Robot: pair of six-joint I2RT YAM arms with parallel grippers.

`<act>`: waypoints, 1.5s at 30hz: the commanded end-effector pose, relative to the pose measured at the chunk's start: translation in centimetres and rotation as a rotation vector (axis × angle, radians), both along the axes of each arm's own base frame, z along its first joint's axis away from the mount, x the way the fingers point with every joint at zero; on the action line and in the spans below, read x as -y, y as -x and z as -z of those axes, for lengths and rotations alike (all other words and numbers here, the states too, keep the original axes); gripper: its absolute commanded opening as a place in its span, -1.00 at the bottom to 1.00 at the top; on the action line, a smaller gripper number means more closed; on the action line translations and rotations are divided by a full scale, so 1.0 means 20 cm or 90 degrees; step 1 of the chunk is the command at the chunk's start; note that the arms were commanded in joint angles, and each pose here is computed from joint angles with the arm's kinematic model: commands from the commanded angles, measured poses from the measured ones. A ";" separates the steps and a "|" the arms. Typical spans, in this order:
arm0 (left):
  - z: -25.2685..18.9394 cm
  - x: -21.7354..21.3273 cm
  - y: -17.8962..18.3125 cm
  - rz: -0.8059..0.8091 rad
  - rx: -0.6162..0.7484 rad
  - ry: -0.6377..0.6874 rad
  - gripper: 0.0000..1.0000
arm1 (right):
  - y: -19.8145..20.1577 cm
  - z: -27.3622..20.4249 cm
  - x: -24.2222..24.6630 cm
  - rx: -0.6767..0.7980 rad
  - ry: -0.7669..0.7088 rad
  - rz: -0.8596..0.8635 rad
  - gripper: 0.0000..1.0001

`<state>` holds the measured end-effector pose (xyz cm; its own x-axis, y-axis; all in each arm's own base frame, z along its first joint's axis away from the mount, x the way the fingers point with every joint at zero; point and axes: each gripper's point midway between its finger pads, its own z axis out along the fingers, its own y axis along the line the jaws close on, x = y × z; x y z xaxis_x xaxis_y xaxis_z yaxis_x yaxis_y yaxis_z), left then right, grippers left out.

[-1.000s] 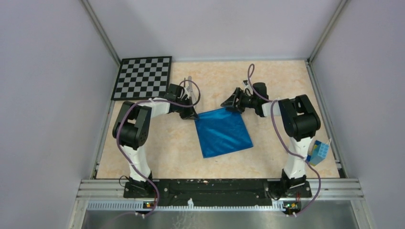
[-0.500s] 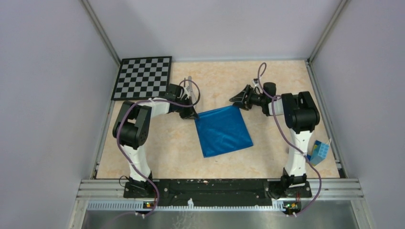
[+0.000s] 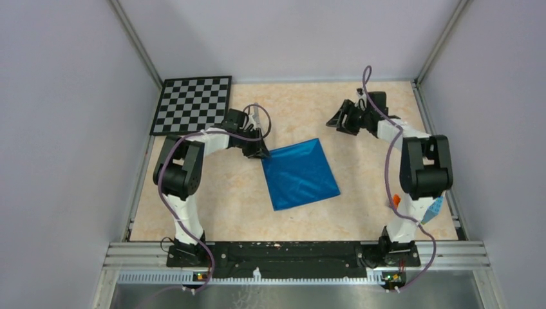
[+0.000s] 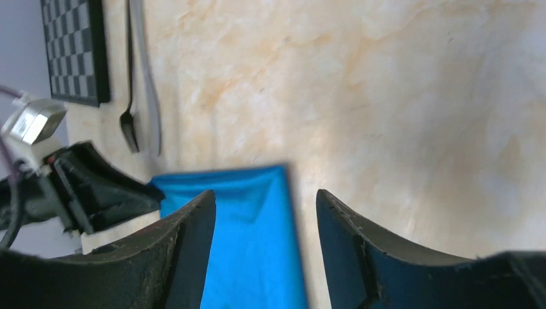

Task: Fold the napkin into a case and place the utensils inside
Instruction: Rotate the square-folded napkin at the center of the board.

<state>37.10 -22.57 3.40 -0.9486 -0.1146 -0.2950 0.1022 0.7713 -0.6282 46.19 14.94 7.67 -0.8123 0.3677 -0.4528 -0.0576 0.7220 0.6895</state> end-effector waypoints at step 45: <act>-0.66 0.14 0.73 0.045 0.175 0.048 -0.17 | -0.23 -0.09 -0.09 0.033 0.465 -0.061 -0.53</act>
